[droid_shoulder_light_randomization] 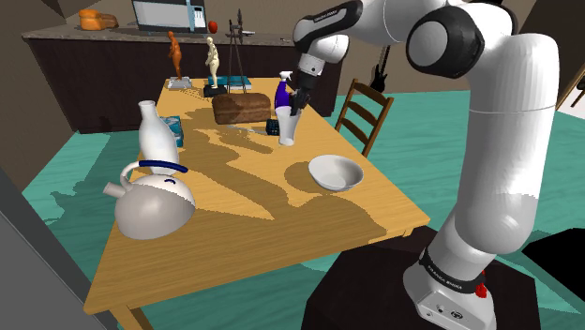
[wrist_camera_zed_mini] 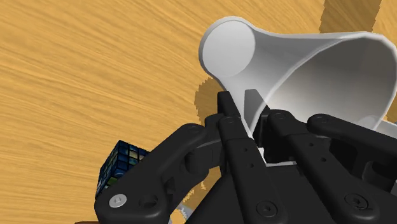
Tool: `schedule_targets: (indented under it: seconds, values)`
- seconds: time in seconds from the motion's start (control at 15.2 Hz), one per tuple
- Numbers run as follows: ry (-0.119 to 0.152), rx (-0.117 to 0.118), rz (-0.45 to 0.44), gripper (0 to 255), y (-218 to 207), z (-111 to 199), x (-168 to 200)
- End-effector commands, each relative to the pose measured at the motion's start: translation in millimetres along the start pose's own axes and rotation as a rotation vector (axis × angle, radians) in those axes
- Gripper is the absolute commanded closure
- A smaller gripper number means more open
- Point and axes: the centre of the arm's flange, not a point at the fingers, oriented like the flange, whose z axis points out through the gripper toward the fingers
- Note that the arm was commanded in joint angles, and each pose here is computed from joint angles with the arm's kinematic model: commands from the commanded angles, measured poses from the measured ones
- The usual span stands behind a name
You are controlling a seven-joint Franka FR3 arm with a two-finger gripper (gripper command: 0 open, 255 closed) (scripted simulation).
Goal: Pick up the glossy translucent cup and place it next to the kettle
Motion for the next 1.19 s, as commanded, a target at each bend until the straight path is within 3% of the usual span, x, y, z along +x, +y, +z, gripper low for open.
schedule_targets:
  seconds: [0.0, 1.12]
  values:
    - [0.0, 0.0, 0.0, 255, -3, -11, 1]
    - [0.0, 0.0, 0.0, 255, -27, -97, 12]
